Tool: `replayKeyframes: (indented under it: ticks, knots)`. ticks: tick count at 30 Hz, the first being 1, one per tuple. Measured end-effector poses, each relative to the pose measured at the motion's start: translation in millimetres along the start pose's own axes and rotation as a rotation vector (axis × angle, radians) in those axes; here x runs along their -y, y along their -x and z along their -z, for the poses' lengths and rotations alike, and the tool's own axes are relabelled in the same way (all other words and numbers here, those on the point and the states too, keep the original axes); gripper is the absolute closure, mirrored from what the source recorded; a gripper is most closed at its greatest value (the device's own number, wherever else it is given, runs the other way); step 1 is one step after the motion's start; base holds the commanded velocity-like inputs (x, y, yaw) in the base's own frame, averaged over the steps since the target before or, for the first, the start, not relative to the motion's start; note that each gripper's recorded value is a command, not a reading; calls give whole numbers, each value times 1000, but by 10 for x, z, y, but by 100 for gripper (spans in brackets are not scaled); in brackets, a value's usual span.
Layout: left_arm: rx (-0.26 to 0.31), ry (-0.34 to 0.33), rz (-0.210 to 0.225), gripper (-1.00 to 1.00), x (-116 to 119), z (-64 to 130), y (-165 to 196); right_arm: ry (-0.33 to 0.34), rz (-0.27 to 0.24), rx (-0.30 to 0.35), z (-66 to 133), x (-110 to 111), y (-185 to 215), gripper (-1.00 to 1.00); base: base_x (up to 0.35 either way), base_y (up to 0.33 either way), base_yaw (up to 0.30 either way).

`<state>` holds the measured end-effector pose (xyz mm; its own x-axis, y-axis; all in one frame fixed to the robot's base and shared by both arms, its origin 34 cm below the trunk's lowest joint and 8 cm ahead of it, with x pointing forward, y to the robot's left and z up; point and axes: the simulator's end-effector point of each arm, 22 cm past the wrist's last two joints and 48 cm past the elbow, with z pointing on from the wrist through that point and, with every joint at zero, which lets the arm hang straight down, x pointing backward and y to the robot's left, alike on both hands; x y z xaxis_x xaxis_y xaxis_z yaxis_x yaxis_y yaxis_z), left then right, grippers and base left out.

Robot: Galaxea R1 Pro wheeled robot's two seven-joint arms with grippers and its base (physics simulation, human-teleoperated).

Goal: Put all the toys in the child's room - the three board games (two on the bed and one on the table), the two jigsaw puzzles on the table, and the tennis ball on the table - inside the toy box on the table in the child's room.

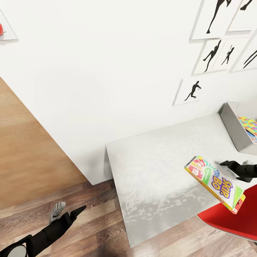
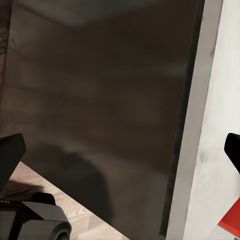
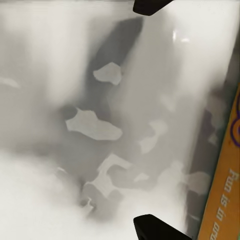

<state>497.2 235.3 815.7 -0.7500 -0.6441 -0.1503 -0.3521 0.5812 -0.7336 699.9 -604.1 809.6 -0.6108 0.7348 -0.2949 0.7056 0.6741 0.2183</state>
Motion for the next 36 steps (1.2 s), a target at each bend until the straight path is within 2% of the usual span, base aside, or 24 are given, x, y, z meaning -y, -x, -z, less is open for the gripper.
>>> replayKeyframes:
  ticks: [18, 36]
  knots:
    - [0, -7, 4, -100, 15, 2, 6, -20, 2, 5, -28, 42, -27, -100, -5, 2, 0]
    - [1, -11, 7, -100, 27, -1, 6, -17, 1, 9, -31, 29, -23, -100, -125, 76, 0]
